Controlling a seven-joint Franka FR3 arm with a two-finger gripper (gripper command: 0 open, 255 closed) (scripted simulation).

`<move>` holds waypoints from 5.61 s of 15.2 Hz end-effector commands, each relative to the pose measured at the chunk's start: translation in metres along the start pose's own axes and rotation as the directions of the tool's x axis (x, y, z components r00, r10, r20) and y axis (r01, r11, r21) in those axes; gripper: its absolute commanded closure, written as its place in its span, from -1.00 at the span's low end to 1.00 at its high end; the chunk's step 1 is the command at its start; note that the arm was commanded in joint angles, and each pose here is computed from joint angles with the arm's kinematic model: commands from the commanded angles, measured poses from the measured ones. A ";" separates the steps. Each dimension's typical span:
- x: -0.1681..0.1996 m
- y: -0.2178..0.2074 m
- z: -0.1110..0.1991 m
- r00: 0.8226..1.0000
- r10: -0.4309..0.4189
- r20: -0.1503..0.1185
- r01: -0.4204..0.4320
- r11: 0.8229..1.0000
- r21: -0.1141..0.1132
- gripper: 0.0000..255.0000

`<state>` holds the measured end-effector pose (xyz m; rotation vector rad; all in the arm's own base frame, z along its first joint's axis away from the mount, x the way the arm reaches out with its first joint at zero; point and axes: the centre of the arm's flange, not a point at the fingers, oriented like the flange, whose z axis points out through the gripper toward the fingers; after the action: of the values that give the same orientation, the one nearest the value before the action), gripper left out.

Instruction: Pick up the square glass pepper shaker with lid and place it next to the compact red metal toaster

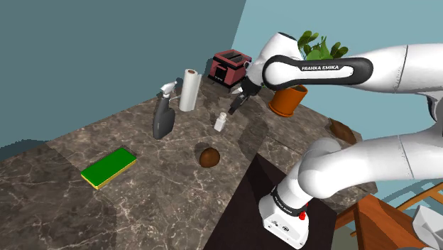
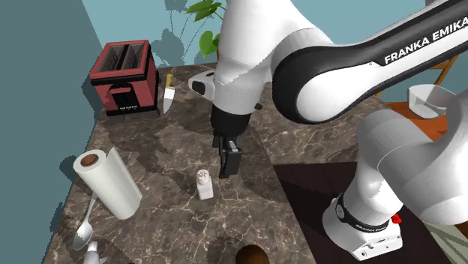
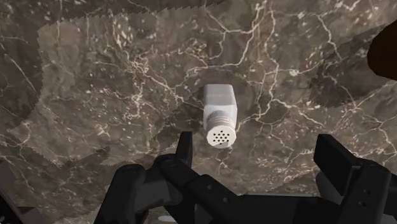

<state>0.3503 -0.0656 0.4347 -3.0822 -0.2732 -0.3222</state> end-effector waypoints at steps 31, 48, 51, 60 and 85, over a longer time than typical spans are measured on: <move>0.002 0.024 0.115 0.998 -0.057 -0.041 0.059 0.998 0.029 1.00; 0.020 0.023 0.027 0.998 -0.057 -0.041 0.059 0.998 0.029 1.00; 0.024 0.023 0.012 0.998 -0.057 -0.041 0.059 0.998 0.029 1.00; 0.033 0.022 -0.035 0.998 -0.057 -0.041 0.059 0.998 0.029 1.00; 0.067 0.031 -0.155 0.998 -0.057 -0.041 0.059 0.998 0.029 1.00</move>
<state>0.3835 -0.0871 0.5979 -3.0382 -0.3628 -0.3785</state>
